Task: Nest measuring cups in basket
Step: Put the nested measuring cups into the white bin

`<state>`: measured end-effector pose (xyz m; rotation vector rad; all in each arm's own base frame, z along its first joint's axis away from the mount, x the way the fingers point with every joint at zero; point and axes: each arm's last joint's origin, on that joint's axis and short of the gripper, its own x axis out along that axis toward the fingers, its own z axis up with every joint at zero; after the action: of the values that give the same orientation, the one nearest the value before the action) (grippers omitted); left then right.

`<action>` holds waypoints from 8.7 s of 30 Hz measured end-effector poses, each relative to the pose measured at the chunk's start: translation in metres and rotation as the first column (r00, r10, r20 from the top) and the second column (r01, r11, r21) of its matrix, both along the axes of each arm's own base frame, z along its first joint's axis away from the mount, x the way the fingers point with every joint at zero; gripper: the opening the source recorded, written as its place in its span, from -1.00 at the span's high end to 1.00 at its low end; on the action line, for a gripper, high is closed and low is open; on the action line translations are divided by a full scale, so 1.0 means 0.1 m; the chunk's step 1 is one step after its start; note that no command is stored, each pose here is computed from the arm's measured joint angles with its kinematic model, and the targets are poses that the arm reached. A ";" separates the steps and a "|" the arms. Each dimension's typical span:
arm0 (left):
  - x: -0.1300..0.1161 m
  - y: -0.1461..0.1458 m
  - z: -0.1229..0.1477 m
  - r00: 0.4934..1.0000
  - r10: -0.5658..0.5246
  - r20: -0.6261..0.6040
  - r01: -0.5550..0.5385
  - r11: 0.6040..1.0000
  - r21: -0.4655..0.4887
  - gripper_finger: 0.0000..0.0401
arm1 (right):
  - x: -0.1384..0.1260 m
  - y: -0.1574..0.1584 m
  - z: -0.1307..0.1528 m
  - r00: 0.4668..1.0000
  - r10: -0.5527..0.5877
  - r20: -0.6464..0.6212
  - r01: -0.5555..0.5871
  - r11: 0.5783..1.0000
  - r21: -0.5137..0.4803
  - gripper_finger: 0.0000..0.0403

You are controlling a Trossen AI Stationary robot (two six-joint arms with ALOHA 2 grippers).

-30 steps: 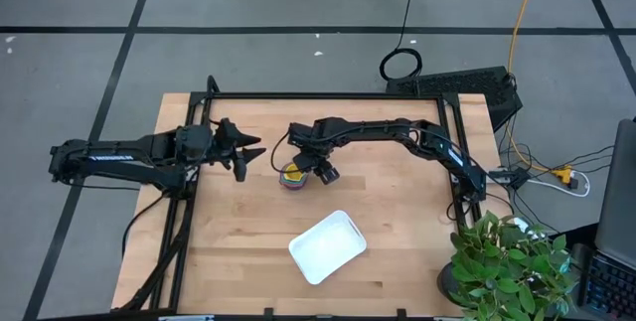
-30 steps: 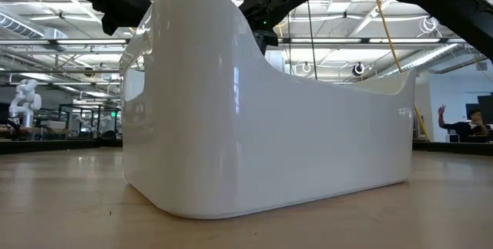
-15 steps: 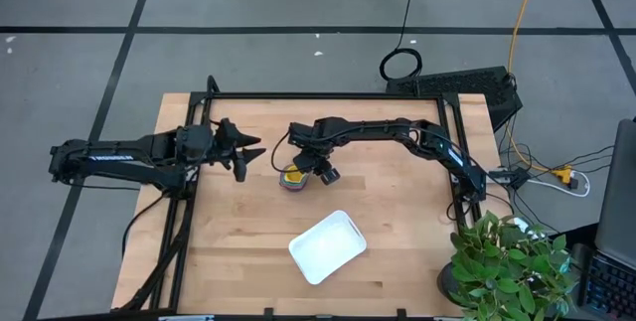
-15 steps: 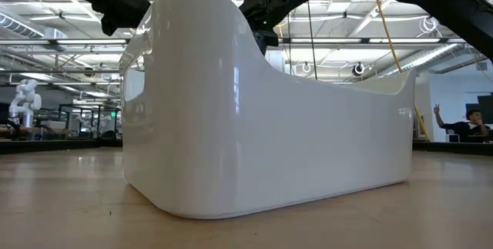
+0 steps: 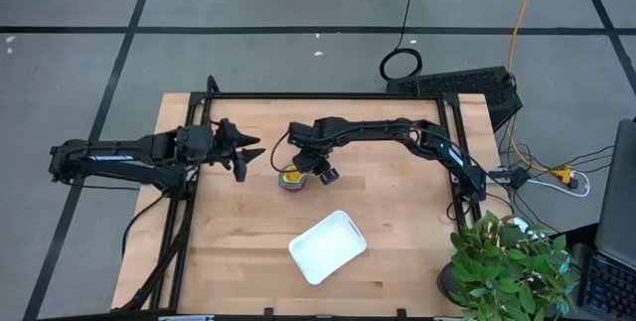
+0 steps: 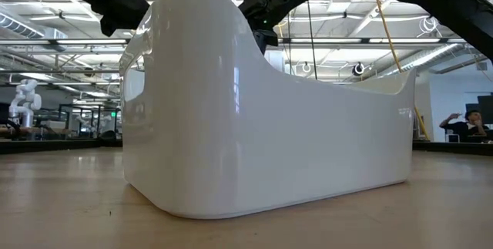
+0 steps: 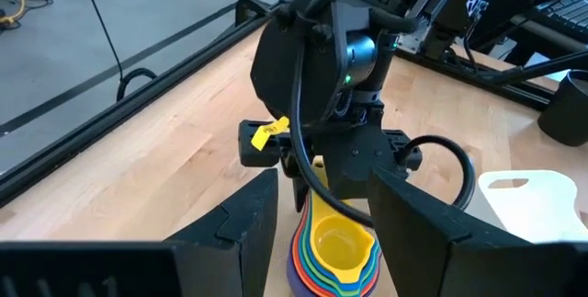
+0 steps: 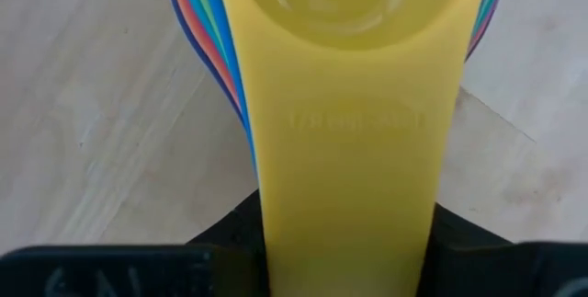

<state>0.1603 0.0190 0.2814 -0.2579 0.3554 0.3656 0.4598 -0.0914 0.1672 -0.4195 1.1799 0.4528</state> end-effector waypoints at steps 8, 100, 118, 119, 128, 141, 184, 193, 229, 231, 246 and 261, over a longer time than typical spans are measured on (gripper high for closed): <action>0.00 0.00 0.00 1.000 0.006 -0.003 -0.006 1.000 0.010 0.15 | -0.02 0.00 0.11 1.000 -0.003 0.025 0.003 1.000 -0.005 0.39; -0.01 0.00 -0.01 1.000 0.009 -0.014 -0.009 1.000 0.003 0.15 | -0.05 0.16 0.13 1.000 0.021 -0.013 -0.021 1.000 -0.013 0.06; -0.01 0.00 -0.01 1.000 0.010 -0.014 -0.010 1.000 0.002 0.15 | -0.09 0.17 0.12 0.999 0.026 -0.040 -0.023 0.997 0.072 0.12; -0.01 0.00 -0.01 1.000 0.009 -0.014 -0.009 1.000 0.002 0.15 | -0.10 0.18 0.12 0.999 0.025 -0.048 -0.022 0.997 0.074 0.11; -0.01 0.00 -0.01 1.000 0.010 -0.014 -0.010 1.000 0.001 0.15 | -0.08 0.26 0.10 0.998 0.003 -0.063 0.002 0.997 0.083 0.00; -0.01 0.00 -0.01 1.000 0.010 -0.013 -0.010 1.000 -0.001 0.15 | -0.04 0.28 0.08 0.999 0.004 -0.041 -0.003 1.000 0.018 0.30; -0.01 0.00 -0.02 1.000 0.010 -0.022 -0.010 1.000 0.001 0.15 | -0.11 0.17 0.33 0.999 -0.006 0.044 0.003 0.998 0.064 0.38; -0.01 0.00 -0.02 1.000 0.009 -0.022 -0.009 1.000 0.002 0.15 | -0.26 0.12 0.29 0.996 -0.024 0.088 0.014 0.993 0.113 0.38; -0.01 0.01 -0.02 1.000 0.017 -0.020 -0.017 1.000 0.004 0.15 | -0.34 0.37 0.00 0.997 -0.019 -0.071 0.018 1.000 -0.020 -0.32; -0.01 0.01 -0.02 1.000 0.018 -0.019 -0.018 1.000 0.002 0.15 | -0.33 0.36 -0.05 0.996 -0.020 -0.083 0.018 1.000 -0.019 -0.28; -0.01 0.01 -0.02 1.000 0.017 -0.022 -0.017 1.000 0.005 0.15 | -0.36 0.36 -0.06 0.994 -0.018 -0.111 0.016 1.000 -0.016 0.38; -0.01 0.01 -0.02 1.000 0.015 -0.024 -0.015 1.000 0.007 0.15 | -0.37 0.31 -0.02 0.995 -0.027 -0.100 0.027 1.000 0.004 0.39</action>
<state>0.1591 0.0195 0.2794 -0.2498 0.3761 0.3852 0.4227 -0.0607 0.1648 -0.3792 1.2794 0.4576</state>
